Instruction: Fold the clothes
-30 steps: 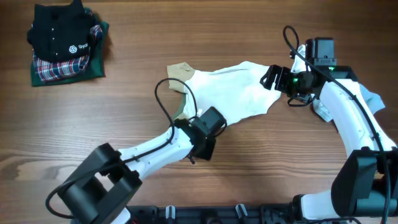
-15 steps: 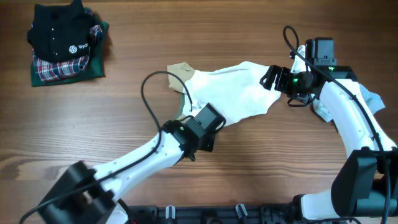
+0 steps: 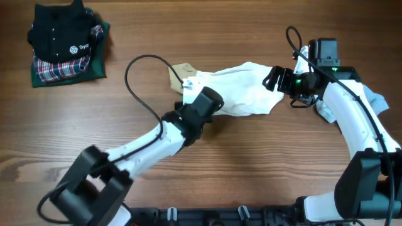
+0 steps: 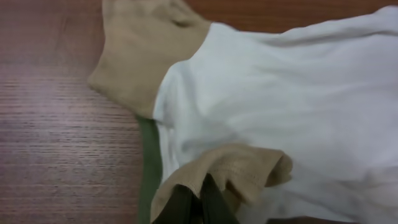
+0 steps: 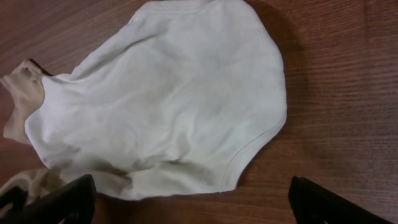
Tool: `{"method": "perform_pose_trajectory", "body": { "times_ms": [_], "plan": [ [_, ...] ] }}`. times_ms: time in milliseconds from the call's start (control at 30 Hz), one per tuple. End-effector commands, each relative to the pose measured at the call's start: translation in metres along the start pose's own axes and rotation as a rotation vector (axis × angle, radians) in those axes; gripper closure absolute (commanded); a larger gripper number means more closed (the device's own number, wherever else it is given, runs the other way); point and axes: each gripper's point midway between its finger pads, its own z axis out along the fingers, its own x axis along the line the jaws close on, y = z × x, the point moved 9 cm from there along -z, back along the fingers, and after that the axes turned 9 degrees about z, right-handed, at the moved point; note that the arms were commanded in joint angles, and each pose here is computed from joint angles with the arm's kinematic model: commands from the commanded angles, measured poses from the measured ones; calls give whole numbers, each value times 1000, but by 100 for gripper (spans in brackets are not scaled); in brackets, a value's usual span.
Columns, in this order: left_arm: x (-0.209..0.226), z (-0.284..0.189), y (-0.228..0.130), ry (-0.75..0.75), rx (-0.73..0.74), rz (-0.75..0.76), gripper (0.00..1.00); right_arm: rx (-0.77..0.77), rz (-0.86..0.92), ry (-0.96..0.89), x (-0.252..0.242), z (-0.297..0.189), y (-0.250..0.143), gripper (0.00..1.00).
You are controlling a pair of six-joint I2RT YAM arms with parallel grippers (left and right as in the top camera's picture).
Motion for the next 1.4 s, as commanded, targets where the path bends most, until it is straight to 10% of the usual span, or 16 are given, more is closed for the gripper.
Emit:
{"method": "perform_pose_trajectory", "body": {
  "times_ms": [0,233,567,1033,1367],
  "plan": [
    [5,11,-1,48,4,-14,96,10,18,-19,-4,4,-4,1],
    [5,11,-1,47,3,-15,96,76,188,-11,-33,47,-43,35],
    [5,11,-1,49,6,-27,96,31,337,-35,-21,80,-79,33],
    [8,11,-5,63,32,-13,96,-124,328,-91,-24,79,-62,96],
    [18,-7,-12,97,99,5,96,-73,326,-110,-23,44,-79,96]
  ]
}}
